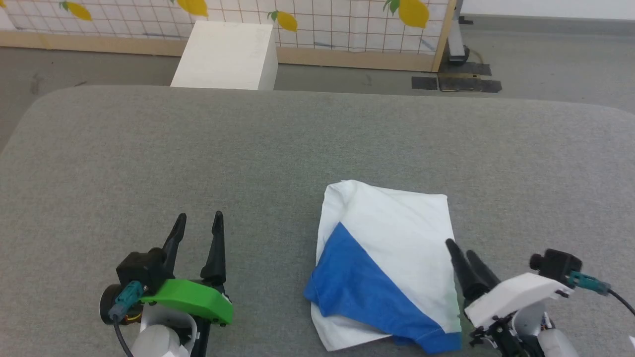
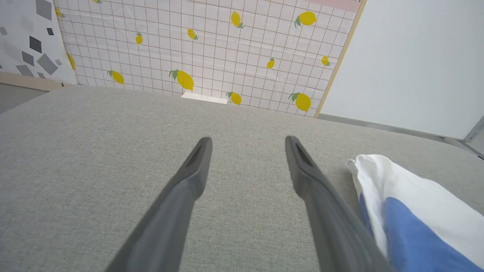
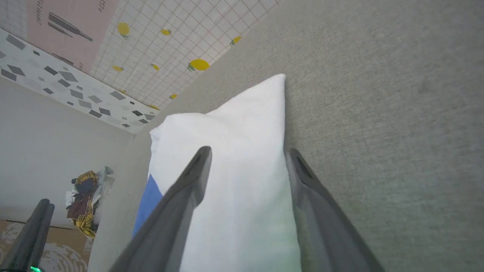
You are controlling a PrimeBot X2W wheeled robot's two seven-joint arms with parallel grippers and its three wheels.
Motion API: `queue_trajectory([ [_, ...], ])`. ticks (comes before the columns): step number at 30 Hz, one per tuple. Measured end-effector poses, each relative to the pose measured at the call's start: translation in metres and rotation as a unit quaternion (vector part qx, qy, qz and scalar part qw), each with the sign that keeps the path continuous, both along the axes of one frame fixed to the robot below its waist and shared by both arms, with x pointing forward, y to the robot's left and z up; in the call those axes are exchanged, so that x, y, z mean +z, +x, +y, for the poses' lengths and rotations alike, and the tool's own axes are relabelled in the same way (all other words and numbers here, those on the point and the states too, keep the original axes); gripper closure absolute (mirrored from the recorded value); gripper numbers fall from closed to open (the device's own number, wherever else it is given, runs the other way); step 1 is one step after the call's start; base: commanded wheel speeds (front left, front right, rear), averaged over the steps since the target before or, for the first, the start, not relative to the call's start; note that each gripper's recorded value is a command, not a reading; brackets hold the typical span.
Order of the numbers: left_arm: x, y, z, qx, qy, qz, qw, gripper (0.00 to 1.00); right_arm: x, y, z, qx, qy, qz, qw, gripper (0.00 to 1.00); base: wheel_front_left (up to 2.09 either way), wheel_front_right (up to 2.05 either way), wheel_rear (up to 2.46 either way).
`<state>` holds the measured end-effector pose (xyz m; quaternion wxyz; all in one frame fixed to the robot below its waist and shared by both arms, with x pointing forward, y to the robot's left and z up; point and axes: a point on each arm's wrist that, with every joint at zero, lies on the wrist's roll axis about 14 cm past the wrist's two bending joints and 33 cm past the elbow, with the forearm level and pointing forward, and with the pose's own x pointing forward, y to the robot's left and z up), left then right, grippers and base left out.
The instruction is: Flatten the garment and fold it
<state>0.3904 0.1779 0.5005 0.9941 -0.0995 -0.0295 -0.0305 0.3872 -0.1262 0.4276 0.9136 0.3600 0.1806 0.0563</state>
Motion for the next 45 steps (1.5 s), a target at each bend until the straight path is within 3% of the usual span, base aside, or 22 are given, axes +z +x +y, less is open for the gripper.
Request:
queue_trajectory([
  [11,-0.006,-0.005,0.012,0.017,0.001,0.010,1.000,0.00,-0.050,0.003,0.035,0.098,-0.043,0.115,0.988,0.00,0.00,0.00,0.00],
  [12,-0.007,-0.005,0.013,0.019,0.001,0.011,1.000,0.00,-0.051,0.003,0.037,0.107,-0.048,0.119,0.986,0.16,0.00,0.00,0.00],
  [13,-0.008,-0.005,0.013,0.019,0.001,0.012,1.000,0.00,-0.052,0.003,0.039,0.113,-0.051,0.122,0.985,0.49,0.00,0.00,0.00],
  [14,-0.008,-0.005,0.013,0.019,0.001,0.012,1.000,0.00,-0.053,0.004,0.040,0.119,-0.056,0.125,0.983,0.60,0.00,0.00,0.00],
  [15,-0.008,-0.005,0.013,0.019,0.001,0.013,1.000,0.00,-0.053,0.004,0.041,0.123,-0.059,0.125,0.983,0.96,0.00,0.00,0.00],
  [16,-0.008,-0.005,0.013,0.020,0.001,0.013,1.000,0.00,-0.052,0.004,0.041,0.125,-0.063,0.125,0.982,1.00,0.00,0.00,0.00],
  [20,-0.007,-0.002,0.013,0.019,0.000,0.011,1.000,0.00,-0.050,0.004,0.041,0.138,-0.100,0.113,0.979,1.00,0.00,0.00,0.00],
  [23,-0.006,0.002,0.009,0.014,-0.001,0.008,1.000,0.00,-0.043,0.006,0.038,0.162,-0.168,0.095,0.968,1.00,0.00,0.00,0.00],
  [27,-0.004,0.009,-0.002,-0.002,-0.003,0.004,1.000,0.00,-0.026,0.015,0.023,0.195,-0.303,0.069,0.930,1.00,0.00,0.00,0.00],
  [30,-0.002,0.016,-0.014,-0.018,-0.005,0.000,1.000,0.00,-0.010,0.022,-0.001,0.203,-0.398,0.055,0.893,1.00,0.00,0.00,0.00],
  [32,-0.002,0.022,-0.024,-0.032,-0.003,-0.002,0.999,0.00,-0.001,0.024,-0.028,0.198,-0.454,0.054,0.867,1.00,0.00,0.00,0.00],
  [33,-0.002,0.027,-0.036,-0.049,0.000,-0.003,0.999,0.00,0.006,0.025,-0.055,0.184,-0.494,0.060,0.848,1.00,0.00,0.00,0.00],
  [34,-0.002,0.031,-0.042,-0.057,0.000,-0.005,0.998,0.00,0.010,0.025,-0.070,0.175,-0.511,0.065,0.839,1.00,0.00,0.00,0.00],
  [45,-0.003,0.071,-0.112,-0.149,-0.002,-0.017,0.989,0.00,0.043,0.015,-0.211,0.047,-0.593,0.123,0.794,1.00,0.00,0.00,0.00],
])
